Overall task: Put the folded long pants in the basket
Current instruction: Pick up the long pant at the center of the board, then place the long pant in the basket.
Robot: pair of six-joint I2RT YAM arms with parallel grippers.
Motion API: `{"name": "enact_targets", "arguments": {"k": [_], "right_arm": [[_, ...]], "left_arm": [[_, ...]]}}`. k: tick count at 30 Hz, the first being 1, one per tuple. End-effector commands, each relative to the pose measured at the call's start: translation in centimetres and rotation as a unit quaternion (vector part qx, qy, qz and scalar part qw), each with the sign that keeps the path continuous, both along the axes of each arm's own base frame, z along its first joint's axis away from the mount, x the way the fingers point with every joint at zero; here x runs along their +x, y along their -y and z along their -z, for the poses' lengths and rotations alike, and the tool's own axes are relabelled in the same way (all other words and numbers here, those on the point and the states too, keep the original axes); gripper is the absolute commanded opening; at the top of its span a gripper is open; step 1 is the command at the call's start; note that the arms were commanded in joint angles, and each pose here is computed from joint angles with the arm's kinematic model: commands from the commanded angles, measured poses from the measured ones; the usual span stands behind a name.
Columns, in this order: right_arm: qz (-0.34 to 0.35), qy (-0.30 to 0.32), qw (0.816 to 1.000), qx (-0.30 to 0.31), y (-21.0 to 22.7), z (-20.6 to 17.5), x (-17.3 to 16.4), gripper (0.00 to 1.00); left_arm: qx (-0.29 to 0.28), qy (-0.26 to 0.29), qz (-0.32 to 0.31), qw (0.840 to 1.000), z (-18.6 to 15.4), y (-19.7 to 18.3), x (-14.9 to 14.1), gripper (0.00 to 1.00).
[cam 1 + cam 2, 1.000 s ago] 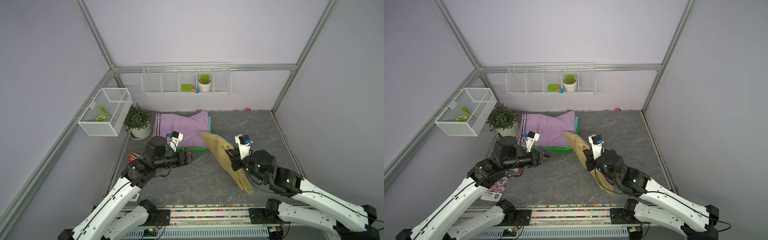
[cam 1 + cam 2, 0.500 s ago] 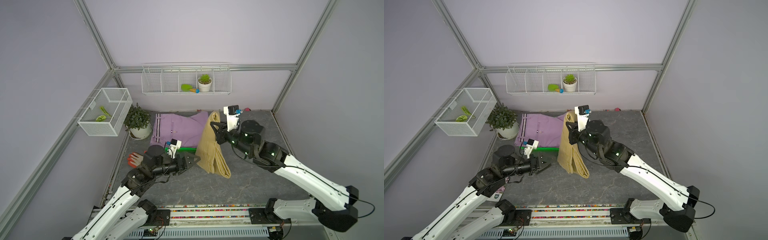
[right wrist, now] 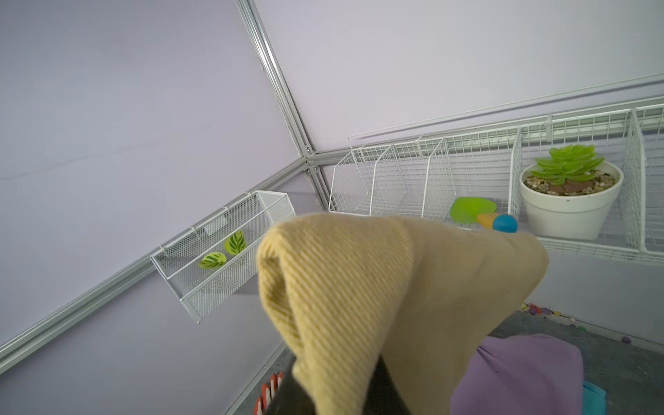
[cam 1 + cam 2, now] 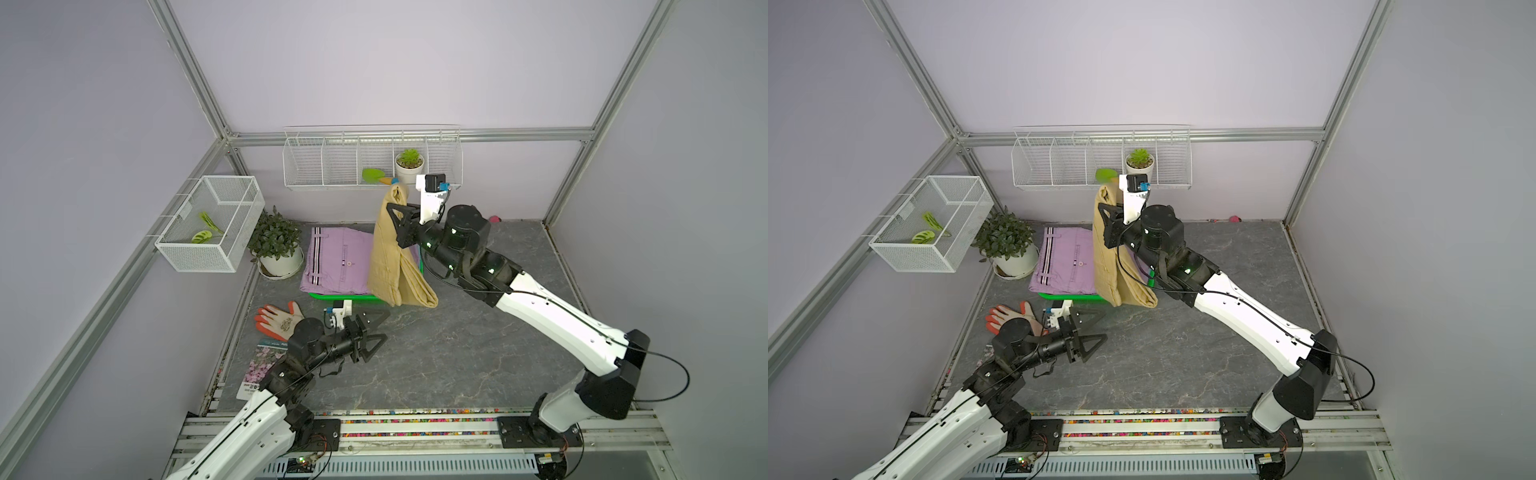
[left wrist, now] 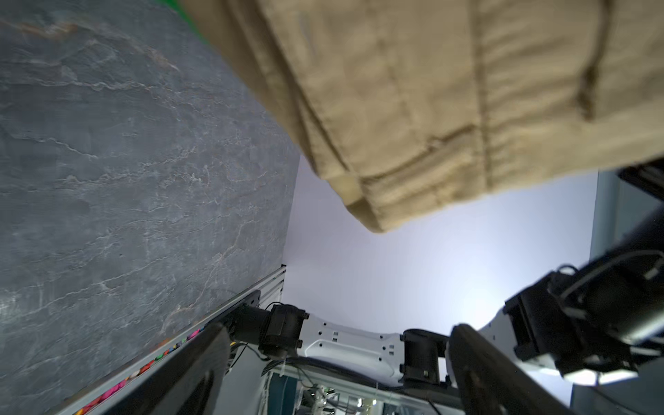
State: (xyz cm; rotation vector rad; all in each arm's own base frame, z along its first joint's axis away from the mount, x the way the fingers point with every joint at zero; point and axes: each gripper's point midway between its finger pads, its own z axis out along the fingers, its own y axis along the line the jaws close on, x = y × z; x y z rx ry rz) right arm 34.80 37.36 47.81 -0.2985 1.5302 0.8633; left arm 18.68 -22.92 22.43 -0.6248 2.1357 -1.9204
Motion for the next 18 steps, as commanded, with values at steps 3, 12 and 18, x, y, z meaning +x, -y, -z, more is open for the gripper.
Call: {"name": "enact_targets", "arguments": {"k": [3, 12, 18], "right_arm": [[0.034, 0.119, 0.986, 0.112, 2.0, -10.4, -0.2, 0.0], [0.046, 0.139, 0.976, 0.161, 2.0, -12.6, 0.8, 0.0], [0.047, 0.139, 0.97, 0.192, 2.1, -13.3, 1.1, 0.0]], "left_arm": [[-0.1, 0.07, -0.053, 0.991, -5.8, -1.3, 2.4, 1.0], [-0.206, 0.081, -0.175, 0.96, -7.3, -4.9, 5.4, 1.0], [-0.213, 0.099, -0.198, 0.951, -8.2, -4.9, 8.2, 1.0]]}}
